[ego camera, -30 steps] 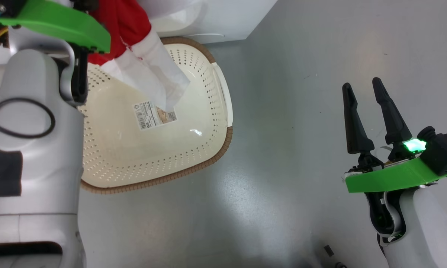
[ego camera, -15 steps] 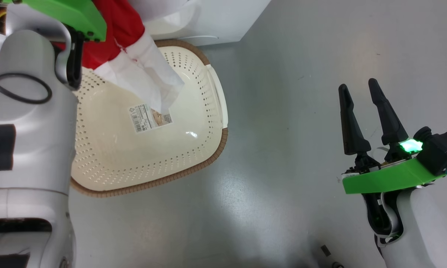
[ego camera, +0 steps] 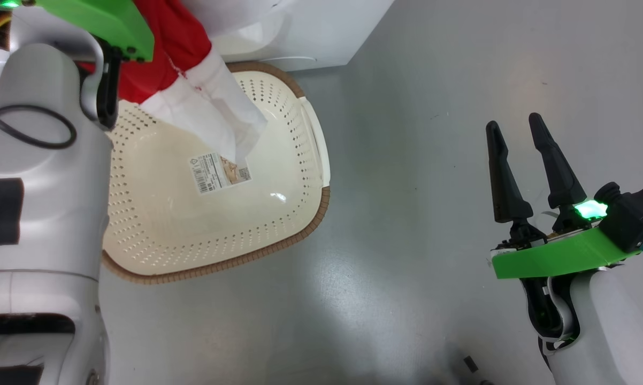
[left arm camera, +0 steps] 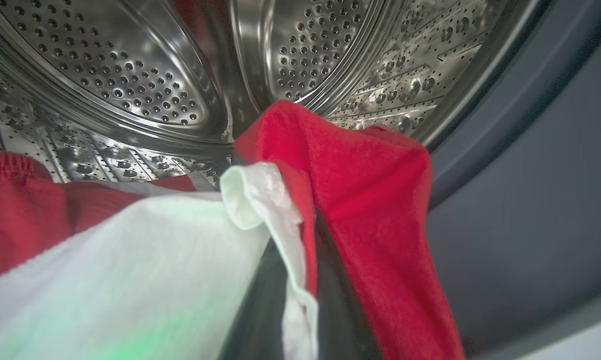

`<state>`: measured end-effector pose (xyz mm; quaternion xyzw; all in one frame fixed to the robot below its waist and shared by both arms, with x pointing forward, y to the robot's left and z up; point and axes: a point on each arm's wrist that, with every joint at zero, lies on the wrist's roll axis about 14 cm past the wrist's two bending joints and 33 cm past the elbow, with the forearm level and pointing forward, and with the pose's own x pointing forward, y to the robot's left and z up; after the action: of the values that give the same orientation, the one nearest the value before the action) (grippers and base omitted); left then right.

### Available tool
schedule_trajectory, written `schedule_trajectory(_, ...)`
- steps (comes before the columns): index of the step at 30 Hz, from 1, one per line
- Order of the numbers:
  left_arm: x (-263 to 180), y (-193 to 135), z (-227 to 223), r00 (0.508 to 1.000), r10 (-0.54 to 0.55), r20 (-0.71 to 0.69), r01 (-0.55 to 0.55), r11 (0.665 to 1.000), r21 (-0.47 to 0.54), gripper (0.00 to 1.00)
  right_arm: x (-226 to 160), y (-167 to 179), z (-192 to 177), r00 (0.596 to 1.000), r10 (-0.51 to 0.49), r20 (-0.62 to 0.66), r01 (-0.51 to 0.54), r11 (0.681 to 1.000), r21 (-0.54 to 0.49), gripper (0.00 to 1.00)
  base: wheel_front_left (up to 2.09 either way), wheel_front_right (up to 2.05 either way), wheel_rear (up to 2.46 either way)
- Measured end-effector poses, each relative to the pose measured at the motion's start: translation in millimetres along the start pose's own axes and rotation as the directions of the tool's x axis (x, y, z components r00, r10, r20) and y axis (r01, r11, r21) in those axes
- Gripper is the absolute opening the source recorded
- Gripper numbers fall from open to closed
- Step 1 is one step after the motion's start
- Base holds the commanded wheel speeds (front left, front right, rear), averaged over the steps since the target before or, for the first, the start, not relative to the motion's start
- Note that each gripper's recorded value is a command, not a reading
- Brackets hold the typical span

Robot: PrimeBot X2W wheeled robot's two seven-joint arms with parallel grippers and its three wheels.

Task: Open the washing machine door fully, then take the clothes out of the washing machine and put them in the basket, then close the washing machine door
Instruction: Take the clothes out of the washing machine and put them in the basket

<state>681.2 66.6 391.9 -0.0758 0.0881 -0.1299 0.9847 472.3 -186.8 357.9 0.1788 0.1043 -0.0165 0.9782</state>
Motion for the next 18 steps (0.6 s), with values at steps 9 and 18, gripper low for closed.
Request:
schedule_trajectory(9, -9.7, 10.7, 16.0, 0.996, 0.043, 0.074, -0.038, 0.996, -0.076, 0.0, 2.9, 2.5, 0.6, 1.0, 0.005, 0.006, -0.005, 1.0, 0.007, 1.0, 0.0, 0.0, 0.0)
schedule_trajectory(18, -38.1, 21.8, 14.9, 0.99, 0.077, 0.117, -0.062, 0.991, -0.12, 0.0, 3.9, 9.0, 2.4, 1.0, 0.02, 0.013, -0.02, 1.0, 0.013, 1.0, 0.0, 0.0, 0.0)
